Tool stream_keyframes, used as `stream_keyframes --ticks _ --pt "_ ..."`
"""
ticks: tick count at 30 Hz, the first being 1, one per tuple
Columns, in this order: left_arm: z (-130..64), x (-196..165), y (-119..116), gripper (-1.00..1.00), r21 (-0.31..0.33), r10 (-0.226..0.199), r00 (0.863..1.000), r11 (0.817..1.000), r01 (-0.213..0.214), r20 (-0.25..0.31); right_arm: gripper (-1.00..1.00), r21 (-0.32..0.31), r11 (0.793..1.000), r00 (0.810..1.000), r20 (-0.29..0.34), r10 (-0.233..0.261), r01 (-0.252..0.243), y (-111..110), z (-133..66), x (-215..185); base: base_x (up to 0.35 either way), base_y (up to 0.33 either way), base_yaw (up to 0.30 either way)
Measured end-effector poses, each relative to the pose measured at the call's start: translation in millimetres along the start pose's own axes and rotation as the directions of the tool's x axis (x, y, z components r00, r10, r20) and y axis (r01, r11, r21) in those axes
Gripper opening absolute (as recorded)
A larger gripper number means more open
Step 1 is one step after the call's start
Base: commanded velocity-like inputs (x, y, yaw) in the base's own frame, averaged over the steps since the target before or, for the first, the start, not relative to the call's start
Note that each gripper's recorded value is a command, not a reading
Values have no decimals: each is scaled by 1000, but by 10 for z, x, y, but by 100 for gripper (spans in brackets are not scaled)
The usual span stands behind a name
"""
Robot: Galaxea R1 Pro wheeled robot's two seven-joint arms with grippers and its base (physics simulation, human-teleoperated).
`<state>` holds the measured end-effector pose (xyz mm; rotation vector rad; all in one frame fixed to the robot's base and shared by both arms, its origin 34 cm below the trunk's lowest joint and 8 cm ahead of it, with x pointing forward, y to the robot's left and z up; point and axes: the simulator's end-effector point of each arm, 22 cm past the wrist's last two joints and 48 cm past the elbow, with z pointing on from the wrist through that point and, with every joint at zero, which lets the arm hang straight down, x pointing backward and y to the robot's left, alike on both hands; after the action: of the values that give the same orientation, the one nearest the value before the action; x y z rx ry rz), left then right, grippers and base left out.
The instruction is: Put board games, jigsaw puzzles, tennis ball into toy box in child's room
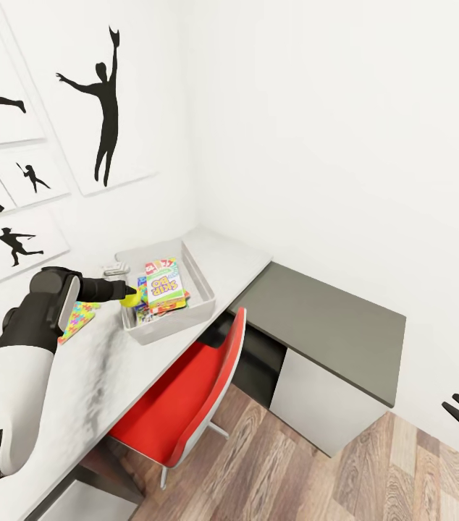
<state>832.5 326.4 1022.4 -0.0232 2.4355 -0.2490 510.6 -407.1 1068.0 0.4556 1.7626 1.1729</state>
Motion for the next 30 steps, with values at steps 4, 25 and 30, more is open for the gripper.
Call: stream_keyframes --ticks 4,25,30 --pt "0 0 -1 -100 0 0 1000 1000 0 0 100 0 1000 1000 0 0 0 0 1 -1 0 0 0" --pt "-2 0 4 100 0 1 1000 1000 -1 0 100 -1 1000 1000 2 3 -3 -1 2 8 0 0 0" --pt "-2 -1 2 100 1 0 1000 1000 0 0 100 -1 1000 1000 2 3 -3 -1 2 8 0 0 0"
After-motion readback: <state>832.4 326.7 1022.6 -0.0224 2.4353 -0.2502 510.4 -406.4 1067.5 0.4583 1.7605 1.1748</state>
